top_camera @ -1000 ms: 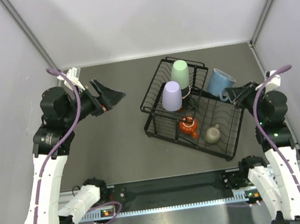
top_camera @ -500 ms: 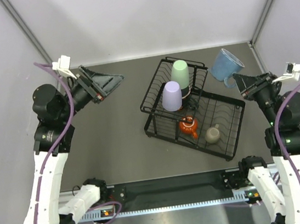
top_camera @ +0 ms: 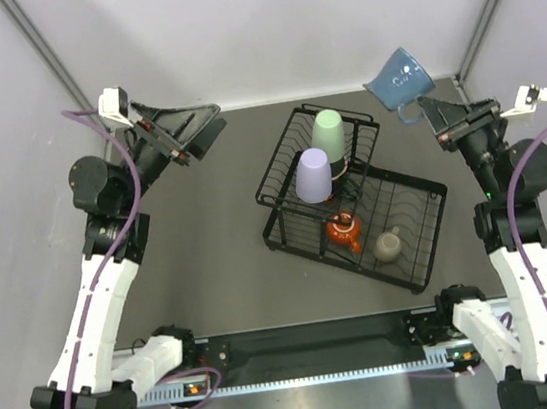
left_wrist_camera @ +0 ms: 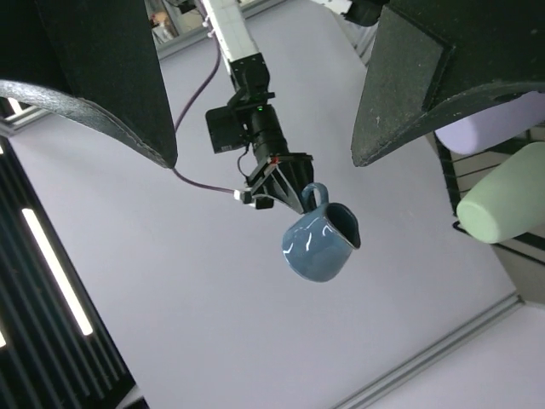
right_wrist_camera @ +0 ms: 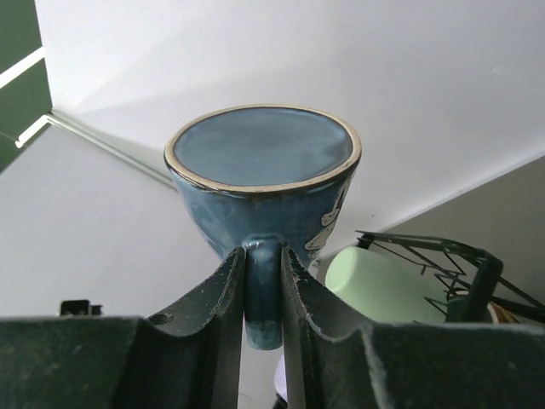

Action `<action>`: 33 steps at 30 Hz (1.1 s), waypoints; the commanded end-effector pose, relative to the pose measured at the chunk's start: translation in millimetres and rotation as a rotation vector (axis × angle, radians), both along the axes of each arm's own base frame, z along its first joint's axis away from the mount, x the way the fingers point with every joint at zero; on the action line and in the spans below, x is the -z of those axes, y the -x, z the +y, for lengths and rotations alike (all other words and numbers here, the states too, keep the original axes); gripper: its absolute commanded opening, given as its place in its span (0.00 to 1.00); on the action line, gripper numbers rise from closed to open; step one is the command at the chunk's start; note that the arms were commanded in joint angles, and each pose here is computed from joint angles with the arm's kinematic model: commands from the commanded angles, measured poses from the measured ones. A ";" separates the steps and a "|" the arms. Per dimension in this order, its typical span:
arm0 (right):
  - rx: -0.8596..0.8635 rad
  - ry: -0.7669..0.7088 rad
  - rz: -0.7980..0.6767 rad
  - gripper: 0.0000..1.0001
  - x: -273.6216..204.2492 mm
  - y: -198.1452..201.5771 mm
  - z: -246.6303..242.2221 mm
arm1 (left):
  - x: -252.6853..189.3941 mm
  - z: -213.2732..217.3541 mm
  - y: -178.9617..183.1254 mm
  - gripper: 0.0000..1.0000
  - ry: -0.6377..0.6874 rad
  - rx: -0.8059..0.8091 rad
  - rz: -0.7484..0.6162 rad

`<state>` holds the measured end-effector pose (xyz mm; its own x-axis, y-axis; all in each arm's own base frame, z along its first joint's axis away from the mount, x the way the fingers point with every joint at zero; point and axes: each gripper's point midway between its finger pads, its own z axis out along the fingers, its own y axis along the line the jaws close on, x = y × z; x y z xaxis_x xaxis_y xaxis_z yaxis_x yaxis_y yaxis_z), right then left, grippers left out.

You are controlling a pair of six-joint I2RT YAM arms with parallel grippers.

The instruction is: Unload the cups from the dish rack

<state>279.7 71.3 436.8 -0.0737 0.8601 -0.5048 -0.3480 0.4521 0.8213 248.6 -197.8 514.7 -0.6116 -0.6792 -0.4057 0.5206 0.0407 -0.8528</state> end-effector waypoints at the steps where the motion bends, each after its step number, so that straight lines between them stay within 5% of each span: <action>1: -0.064 -0.086 -0.291 0.00 -87.5 29.9 7.7 | -20.1 -4.7 -1.8 0.88 0.104 0.035 -0.064; 9: -0.183 -0.175 -0.321 0.00 -102.9 13.1 54.9 | -27.2 -39.1 -12.9 0.80 0.154 0.132 -0.086; 20: -0.319 -0.300 -0.349 0.00 -111.3 4.9 117.0 | -14.7 -71.0 -22.7 0.82 0.176 0.164 -0.051; 33: -0.362 -0.327 -0.352 0.00 -112.0 13.5 139.3 | -3.1 -86.4 -31.0 0.82 0.181 0.166 -0.028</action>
<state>304.2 231.4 464.8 -0.3421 0.8748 -0.3431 -0.5305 0.1216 0.8389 287.6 -287.0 495.0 -0.7462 -0.6094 -0.2678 0.4525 -0.1693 -0.8755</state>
